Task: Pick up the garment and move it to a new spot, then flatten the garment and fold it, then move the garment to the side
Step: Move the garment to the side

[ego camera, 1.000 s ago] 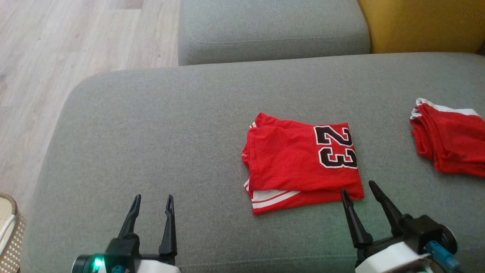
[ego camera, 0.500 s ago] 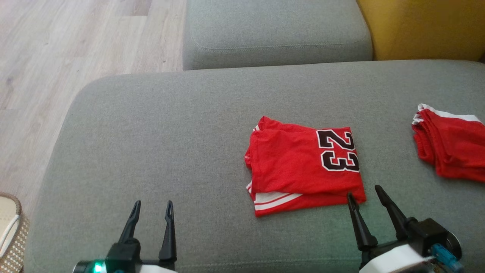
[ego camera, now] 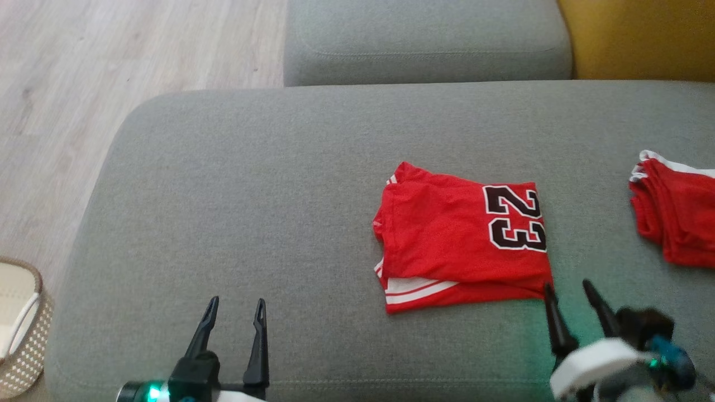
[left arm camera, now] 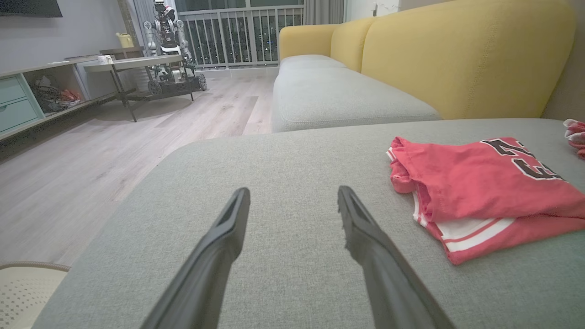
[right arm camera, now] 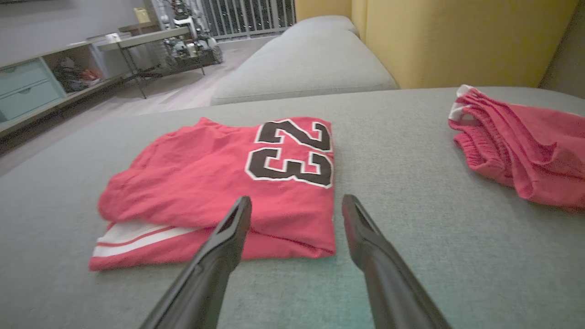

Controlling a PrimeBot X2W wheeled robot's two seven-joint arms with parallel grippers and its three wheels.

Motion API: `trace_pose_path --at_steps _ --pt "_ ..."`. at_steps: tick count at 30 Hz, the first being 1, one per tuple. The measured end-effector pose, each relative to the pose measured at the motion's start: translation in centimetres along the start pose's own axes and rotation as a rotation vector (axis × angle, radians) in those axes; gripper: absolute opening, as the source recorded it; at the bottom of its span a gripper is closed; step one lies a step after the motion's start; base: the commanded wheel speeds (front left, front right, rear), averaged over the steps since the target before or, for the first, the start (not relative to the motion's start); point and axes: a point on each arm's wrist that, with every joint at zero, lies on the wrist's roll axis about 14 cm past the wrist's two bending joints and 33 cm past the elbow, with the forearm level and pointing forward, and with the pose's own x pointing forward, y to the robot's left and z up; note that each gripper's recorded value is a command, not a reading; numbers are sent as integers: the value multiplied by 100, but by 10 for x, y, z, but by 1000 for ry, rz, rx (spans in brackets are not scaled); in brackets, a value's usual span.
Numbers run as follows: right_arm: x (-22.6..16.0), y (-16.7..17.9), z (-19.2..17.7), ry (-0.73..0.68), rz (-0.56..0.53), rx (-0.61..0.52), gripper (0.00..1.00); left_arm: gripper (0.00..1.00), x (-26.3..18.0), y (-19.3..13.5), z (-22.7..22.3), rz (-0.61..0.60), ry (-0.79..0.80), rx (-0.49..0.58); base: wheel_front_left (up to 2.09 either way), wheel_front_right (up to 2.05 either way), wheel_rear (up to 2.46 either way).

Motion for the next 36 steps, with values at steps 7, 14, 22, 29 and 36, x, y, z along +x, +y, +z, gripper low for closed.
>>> trace_pose_path --at_steps 7,14,22,29,36 --pt "49 -10 -1 82 -49 70 100 100 2 3 -1 9 5 6 0 0 0" --pt "78 -27 -16 232 -72 22 100 100 10 -3 -4 -11 19 2 0 0 0" --pt "99 -15 -42 365 -30 -27 100 100 25 -3 -6 -9 26 -4 0 0 0" --pt "99 -7 -58 486 -2 -48 53 100 28 -6 -6 -21 28 -5 0 0 0" --pt "99 -11 -50 468 0 -76 0 100 34 -12 0 -40 7 -12 0 0 0"
